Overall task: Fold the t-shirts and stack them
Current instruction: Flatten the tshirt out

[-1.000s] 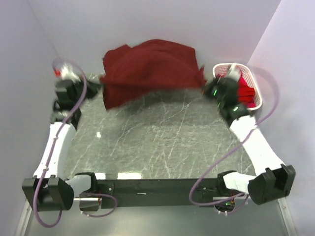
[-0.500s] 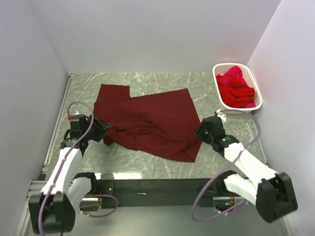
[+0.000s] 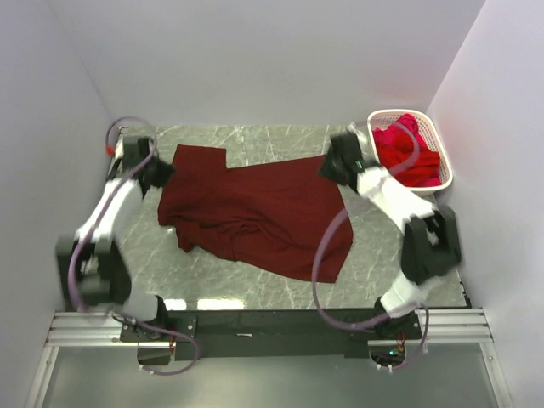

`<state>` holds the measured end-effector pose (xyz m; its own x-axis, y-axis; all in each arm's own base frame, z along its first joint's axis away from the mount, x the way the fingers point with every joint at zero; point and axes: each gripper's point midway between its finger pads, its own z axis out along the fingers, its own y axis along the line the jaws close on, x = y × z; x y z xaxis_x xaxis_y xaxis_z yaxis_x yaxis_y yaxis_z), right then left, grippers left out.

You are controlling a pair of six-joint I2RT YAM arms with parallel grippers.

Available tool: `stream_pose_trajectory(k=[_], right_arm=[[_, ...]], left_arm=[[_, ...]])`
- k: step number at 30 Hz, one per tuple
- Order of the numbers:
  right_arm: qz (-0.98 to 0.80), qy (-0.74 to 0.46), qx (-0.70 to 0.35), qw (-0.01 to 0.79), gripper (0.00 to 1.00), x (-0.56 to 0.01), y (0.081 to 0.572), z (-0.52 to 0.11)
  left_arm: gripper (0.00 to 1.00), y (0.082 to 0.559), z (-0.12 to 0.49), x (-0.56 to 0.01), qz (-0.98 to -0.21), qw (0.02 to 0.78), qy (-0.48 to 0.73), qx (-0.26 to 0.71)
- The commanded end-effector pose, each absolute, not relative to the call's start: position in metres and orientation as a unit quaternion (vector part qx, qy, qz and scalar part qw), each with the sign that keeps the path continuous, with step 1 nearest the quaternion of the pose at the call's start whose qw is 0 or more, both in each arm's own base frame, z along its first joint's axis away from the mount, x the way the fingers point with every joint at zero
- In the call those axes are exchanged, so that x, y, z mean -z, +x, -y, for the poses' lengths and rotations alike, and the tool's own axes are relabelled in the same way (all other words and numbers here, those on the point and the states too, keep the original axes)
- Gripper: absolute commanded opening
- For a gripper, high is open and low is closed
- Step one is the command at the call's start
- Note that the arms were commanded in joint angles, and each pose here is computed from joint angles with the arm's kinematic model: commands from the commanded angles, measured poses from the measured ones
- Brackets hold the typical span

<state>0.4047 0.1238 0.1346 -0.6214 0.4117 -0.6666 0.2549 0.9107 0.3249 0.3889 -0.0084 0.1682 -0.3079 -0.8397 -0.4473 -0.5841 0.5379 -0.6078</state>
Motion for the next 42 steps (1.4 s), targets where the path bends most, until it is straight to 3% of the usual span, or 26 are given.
stream_pose_trajectory(k=[1, 5, 10, 16, 26, 30, 36, 38, 40, 42], right_arm=[[-0.921, 0.167, -0.051, 0.349, 0.54, -0.118, 0.454, -0.125], [-0.927, 0.156, -0.005, 0.341, 0.56, -0.108, 0.504, -0.119], [-0.933, 0.132, 0.055, 0.331, 0.58, -0.099, 0.549, -0.108], [-0.937, 0.097, 0.101, 0.321, 0.59, -0.086, 0.564, -0.094], [-0.955, 0.042, 0.097, 0.276, 0.59, -0.046, 0.563, -0.096], [-0.961, 0.034, 0.095, 0.256, 0.54, -0.036, 0.557, -0.098], [-0.964, 0.028, 0.089, 0.251, 0.38, -0.033, 0.56, -0.098], [-0.965, 0.025, 0.081, 0.25, 0.32, -0.032, 0.563, -0.098], [-0.967, 0.034, 0.058, 0.246, 0.24, -0.032, 0.567, -0.094], [-0.966, 0.05, 0.037, 0.249, 0.08, -0.034, 0.571, -0.09]], left_arm=[[0.31, 0.451, 0.002, -0.141, -0.812, 0.365, -0.431, 0.145], [0.33, 0.511, -0.013, -0.137, -0.824, 0.381, -0.405, 0.107], [0.42, 0.552, -0.025, -0.09, -0.888, 0.324, -0.323, 0.039], [0.59, 0.569, -0.024, -0.068, -0.909, 0.322, -0.262, 0.026], [0.6, 0.566, -0.017, -0.004, -0.941, 0.256, -0.22, -0.007], [0.52, 0.572, -0.012, 0.007, -0.942, 0.25, -0.222, -0.018], [0.1, 0.591, -0.006, 0.003, -0.932, 0.273, -0.237, 0.004], [0.01, 0.603, 0.003, 0.0, -0.926, 0.293, -0.235, 0.032], [0.0, 0.611, 0.009, -0.002, -0.92, 0.303, -0.242, 0.055], [0.0, 0.625, 0.014, -0.008, -0.909, 0.321, -0.252, 0.081]])
